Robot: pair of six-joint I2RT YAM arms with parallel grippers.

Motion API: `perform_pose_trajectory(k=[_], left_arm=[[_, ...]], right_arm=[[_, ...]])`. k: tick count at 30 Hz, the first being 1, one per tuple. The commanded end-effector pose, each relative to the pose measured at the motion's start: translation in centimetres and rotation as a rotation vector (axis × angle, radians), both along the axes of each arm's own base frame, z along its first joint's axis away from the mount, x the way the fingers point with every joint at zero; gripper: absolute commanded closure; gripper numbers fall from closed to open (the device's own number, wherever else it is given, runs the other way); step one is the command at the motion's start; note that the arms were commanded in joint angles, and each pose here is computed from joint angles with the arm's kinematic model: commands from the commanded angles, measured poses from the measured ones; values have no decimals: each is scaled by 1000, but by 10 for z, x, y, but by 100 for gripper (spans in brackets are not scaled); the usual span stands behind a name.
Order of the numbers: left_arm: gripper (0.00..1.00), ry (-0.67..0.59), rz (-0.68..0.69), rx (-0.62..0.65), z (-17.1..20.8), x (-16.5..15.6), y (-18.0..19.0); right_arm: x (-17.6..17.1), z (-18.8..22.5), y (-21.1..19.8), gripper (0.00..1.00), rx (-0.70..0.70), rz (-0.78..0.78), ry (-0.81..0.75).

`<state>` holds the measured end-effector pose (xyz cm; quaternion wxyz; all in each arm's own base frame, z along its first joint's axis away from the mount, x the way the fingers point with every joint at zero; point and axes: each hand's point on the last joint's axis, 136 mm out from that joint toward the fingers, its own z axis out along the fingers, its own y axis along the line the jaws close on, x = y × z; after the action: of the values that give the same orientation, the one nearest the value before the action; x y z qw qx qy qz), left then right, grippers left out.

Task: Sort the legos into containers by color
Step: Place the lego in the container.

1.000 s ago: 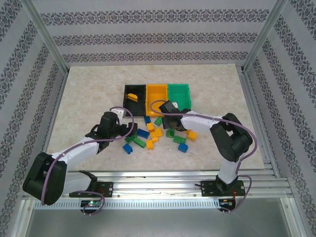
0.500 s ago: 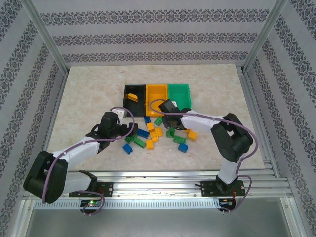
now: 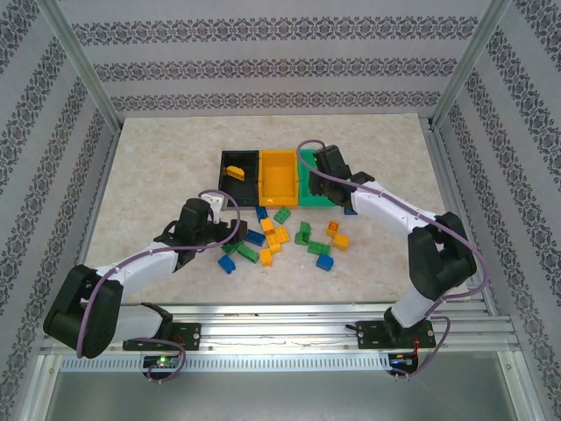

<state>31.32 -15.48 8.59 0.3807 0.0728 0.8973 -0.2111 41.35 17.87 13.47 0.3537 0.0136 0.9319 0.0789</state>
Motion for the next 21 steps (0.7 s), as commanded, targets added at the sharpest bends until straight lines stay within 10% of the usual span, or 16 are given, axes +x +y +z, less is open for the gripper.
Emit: perform_pose_trajectory(k=[1, 16, 21], left_arm=[[12, -28, -7, -28, 7, 6, -5], [13, -49, 246, -110, 16, 11, 49], [14, -9, 293, -206, 6, 14, 61]], right_arm=[[10, 7, 9, 75, 0, 40, -3], [20, -9, 8, 72, -23, 45, 37], [22, -13, 7, 39, -32, 48, 42]])
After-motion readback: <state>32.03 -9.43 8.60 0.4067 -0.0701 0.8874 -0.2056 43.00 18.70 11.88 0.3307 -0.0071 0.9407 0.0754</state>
